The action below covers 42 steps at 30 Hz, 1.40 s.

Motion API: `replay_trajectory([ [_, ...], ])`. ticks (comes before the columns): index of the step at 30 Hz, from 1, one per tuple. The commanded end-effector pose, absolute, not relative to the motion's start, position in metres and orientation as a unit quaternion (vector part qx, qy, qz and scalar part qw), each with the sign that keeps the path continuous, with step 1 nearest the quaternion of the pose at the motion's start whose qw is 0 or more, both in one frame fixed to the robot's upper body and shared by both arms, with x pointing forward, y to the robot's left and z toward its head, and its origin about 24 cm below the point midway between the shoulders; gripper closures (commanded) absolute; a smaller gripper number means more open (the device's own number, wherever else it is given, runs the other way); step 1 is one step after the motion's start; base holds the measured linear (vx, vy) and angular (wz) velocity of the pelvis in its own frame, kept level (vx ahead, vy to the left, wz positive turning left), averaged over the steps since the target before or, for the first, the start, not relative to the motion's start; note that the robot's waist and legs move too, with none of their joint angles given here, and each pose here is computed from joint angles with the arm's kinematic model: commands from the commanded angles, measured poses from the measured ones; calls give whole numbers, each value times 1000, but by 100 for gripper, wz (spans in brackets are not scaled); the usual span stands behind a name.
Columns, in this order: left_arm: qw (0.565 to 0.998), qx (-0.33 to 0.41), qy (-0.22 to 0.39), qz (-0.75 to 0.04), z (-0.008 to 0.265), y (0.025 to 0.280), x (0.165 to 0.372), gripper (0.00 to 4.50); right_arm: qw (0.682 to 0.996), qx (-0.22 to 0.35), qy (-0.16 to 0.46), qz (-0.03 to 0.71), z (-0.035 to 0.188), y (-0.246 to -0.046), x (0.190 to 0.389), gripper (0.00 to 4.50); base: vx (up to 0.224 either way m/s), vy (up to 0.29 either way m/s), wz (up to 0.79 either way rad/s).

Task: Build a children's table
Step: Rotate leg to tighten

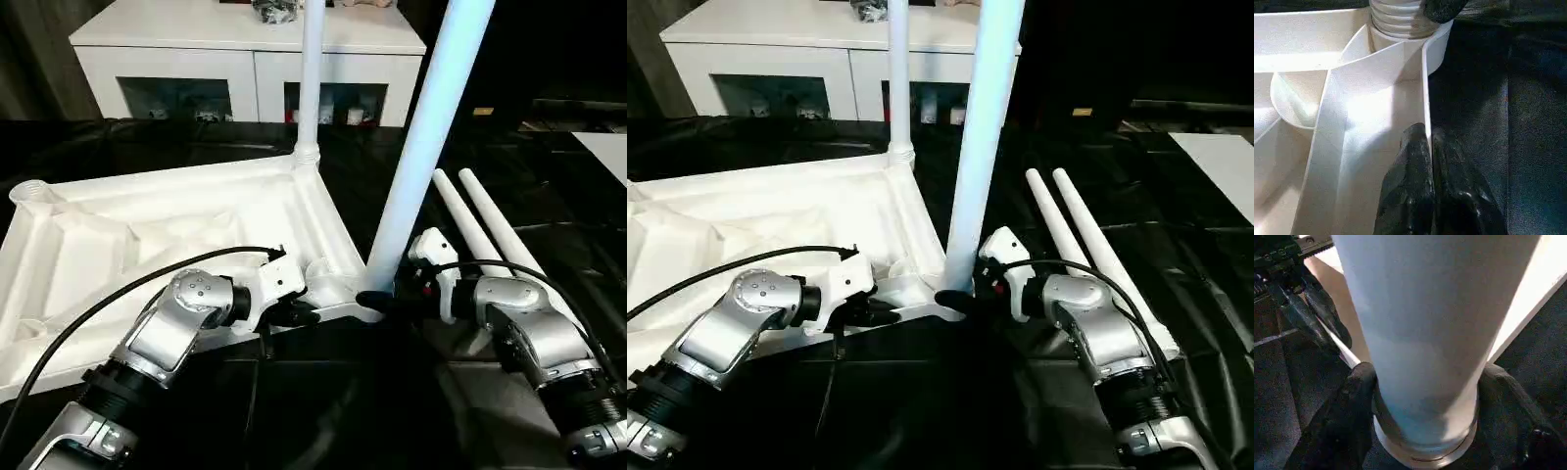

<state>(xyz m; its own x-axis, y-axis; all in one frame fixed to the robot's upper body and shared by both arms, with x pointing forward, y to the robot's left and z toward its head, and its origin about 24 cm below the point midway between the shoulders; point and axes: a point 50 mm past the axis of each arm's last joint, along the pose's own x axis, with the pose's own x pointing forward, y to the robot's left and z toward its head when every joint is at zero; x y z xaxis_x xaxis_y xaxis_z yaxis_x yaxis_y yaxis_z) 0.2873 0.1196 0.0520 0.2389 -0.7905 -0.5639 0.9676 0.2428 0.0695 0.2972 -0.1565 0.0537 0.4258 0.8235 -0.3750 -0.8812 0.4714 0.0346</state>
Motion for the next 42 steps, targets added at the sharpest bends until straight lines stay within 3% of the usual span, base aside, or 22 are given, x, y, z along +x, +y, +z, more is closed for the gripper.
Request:
replay_trajectory([
  [1, 755, 214, 195, -588, 59, 115, 290, 450, 833, -83, 195, 511, 45, -156, 295, 181, 0, 0, 0],
  [5, 773, 198, 204, -567, 56, 114, 293, 450, 873, -59, 188, 446, 40, -151, 304, 183, 0, 0, 0],
  [8, 816, 185, 217, -503, 51, 104, 306, 450, 936, -32, 199, 289, 25, -143, 322, 184, 0, 0, 0],
  [11, 835, 182, 226, -468, 48, 96, 313, 450, 954, -18, 211, 212, 18, -139, 328, 184, -17, -1, -1],
  [14, 872, 170, 242, -391, 44, 75, 327, 450, 967, 13, 232, 104, 10, -121, 336, 184, 0, 0, 0],
  [17, 886, 175, 234, -361, 43, 60, 333, 450, 971, 10, 224, 77, 13, -103, 343, 184, 0, 0, 0],
  [20, 887, 179, 231, -357, 42, 52, 335, 450, 974, 19, 206, 95, 21, -84, 349, 184, 0, 0, 0],
  [22, 888, 179, 230, -357, 42, 53, 335, 450, 974, 31, 196, 108, 25, -82, 349, 184, 0, 0, 0],
  [23, 888, 179, 229, -357, 42, 54, 334, 450, 975, 42, 187, 114, 27, -82, 350, 129, 0, 0, 0],
  [27, 881, 184, 229, -370, 40, 66, 331, 450, 980, 41, 161, 106, 32, -93, 352, 106, 0, 0, 0],
  [29, 875, 191, 224, -384, 41, 72, 328, 450, 982, 28, 142, 121, 38, -99, 353, 73, 0, 0, 0],
  [34, 847, 189, 214, -448, 45, 81, 315, 450, 979, -16, 112, 170, 50, -116, 348, 73, 0, 0, 0],
  [39, 811, 189, 215, -510, 47, 96, 302, 450, 948, -46, 97, 299, 60, -129, 332, 73, 10, -4, 2],
  [42, 775, 193, 200, -567, 52, 102, 291, 450, 894, -62, 129, 424, 58, -137, 309, 73, 61, -18, 10],
])
